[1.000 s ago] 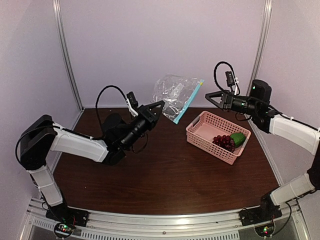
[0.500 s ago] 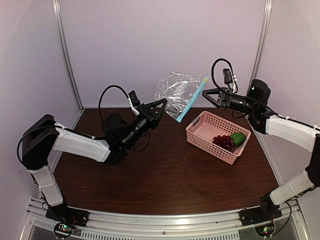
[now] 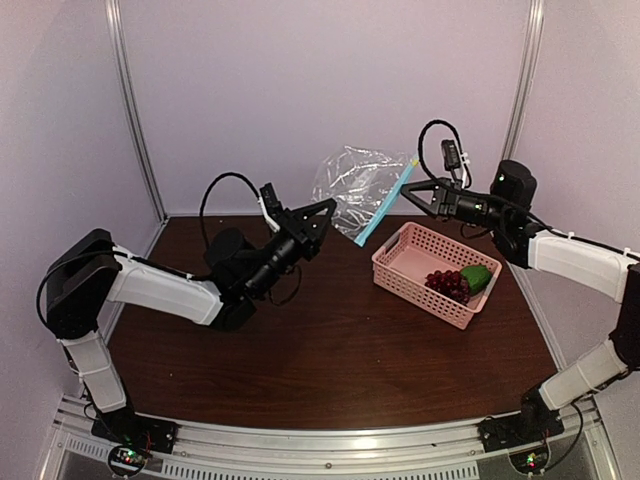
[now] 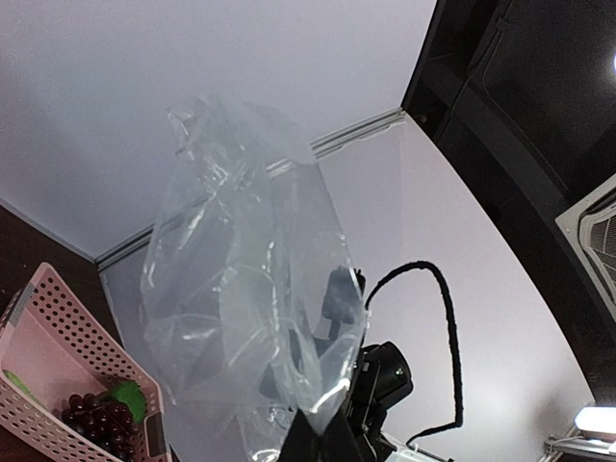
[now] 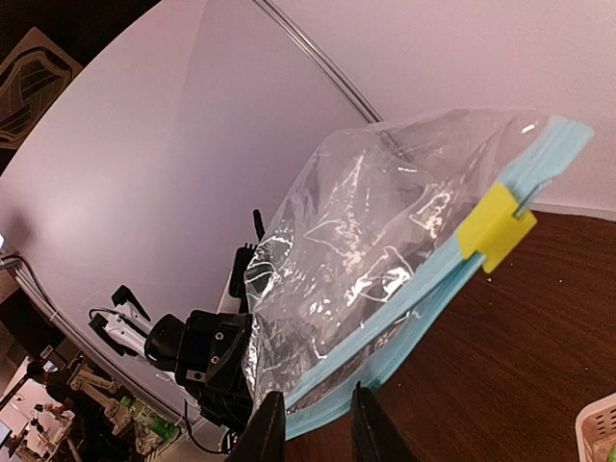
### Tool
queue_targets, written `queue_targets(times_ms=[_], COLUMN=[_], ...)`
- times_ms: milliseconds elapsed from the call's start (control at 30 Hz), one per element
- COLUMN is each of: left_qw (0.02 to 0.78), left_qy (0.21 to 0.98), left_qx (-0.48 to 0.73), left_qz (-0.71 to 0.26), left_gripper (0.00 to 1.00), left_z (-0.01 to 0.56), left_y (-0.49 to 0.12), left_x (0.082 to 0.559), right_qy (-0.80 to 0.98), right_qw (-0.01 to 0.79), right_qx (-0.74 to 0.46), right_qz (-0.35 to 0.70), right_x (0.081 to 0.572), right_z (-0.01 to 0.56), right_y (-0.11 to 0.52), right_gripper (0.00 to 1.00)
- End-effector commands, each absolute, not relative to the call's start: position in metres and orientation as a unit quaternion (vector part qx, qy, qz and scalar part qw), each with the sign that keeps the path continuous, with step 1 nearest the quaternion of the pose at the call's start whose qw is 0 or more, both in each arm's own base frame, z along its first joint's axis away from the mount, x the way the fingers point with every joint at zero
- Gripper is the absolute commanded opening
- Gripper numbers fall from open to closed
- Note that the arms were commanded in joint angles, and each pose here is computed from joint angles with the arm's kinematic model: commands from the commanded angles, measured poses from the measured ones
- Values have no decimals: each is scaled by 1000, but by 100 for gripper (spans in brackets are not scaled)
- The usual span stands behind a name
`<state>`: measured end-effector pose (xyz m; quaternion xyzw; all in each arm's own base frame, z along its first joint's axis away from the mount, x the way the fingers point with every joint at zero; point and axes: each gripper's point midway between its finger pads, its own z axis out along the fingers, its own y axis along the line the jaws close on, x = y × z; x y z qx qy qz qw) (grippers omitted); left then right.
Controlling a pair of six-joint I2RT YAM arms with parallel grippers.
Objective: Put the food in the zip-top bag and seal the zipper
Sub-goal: Pass from the left arm to the right
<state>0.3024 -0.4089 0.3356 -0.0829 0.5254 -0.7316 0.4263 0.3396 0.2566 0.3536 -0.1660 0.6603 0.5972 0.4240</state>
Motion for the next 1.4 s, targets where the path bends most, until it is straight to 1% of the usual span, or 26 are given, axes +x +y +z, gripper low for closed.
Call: queue_targets(times_ms=[0,300,433,667,867,1067,1233,1367], left_qw=[426,424,428,429,424,421,416,417], left_qy=[488,485,484,483,480,476,478,479], left_qx=[-68,-68,-74,-72,-66,-63,-58,-62], left_qz=[-759,-762,-759,-760,-766,-769,-771,-770], left_gripper=[0,0,0,0,0,0,0,0], left_z=[356,355,355,354,356,358,358,356], left_y=[-411,-412,-410,-411,-413,-414,-418,-417], left_x=[292,290,293,292,289,287,284,285], right_qy=[668,669,672,695,693,702,695,679], right_qw=[417,413,409,415,413,397,401,398], right_qx=[-162,-161,-171,-172,-170,-155,-156,-170], right_qz=[595,597,593,561,566,570,576,594], right_x=[342,343,331,314,324,337,341,335], right_z=[345,342,341,331,332,321,324,331], right_y=[259,260,257,247,250,255,256,259], right_gripper=[24,24,31,31,31,29,29,29])
